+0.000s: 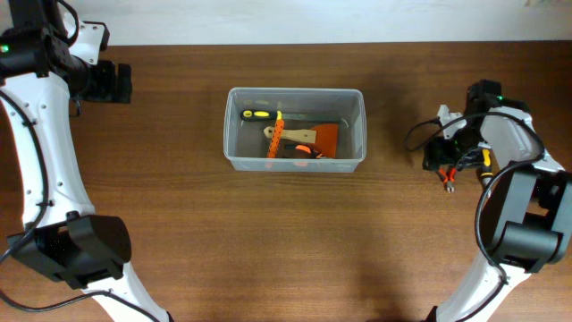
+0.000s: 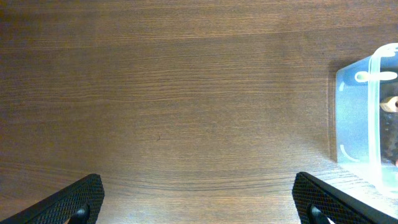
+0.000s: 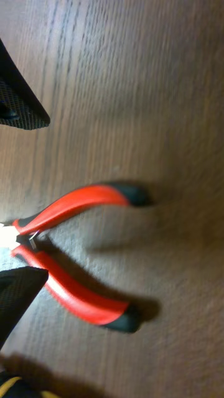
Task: Pack container
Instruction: 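Lower right gripper onto the red cutters' handles and grasp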
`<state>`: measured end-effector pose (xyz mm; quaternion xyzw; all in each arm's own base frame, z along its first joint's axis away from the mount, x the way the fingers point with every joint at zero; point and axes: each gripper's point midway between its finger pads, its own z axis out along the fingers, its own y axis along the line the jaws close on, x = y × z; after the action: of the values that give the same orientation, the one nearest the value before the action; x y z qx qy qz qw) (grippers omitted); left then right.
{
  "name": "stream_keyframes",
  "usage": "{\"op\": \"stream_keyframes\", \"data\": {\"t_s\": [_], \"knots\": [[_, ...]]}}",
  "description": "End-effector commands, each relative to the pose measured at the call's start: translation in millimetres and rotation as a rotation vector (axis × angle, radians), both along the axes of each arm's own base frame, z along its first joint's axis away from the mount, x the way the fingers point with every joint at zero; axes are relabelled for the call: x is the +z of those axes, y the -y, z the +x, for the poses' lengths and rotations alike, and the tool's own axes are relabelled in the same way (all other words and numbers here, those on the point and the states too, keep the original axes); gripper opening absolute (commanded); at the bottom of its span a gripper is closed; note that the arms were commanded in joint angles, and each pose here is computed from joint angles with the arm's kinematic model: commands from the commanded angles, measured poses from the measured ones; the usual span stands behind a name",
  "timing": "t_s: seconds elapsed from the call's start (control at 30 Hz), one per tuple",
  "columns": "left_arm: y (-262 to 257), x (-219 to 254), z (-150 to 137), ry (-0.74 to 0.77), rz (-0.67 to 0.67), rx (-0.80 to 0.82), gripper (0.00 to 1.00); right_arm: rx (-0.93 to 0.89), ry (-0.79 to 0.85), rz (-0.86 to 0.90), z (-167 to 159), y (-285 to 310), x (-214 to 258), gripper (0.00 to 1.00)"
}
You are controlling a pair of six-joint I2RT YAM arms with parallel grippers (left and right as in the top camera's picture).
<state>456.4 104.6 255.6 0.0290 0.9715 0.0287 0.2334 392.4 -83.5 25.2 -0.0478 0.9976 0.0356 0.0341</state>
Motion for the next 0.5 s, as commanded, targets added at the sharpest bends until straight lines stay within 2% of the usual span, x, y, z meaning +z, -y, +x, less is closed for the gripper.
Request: {"op": "stream_keyframes", "data": {"t_s": [0.0,0.13,0.23,0.47], "knots": [[1,17,-3,0.042,-0.003,0.007,0.99,0.040,0.012,0.004,4,-8,-3,0.71],[1,17,-3,0.042,-0.003,0.007,0.99,0.038,0.034,-0.005,9,-6,-3,0.70],[1,17,-3,0.042,-0.003,0.007,0.99,0.036,0.031,-0.024,9,-2,-4,0.65],[1,17,-3,0.042,-0.003,0.007,0.99,0.045,-0.014,0.001,5,-9,-22,0.65]]}}
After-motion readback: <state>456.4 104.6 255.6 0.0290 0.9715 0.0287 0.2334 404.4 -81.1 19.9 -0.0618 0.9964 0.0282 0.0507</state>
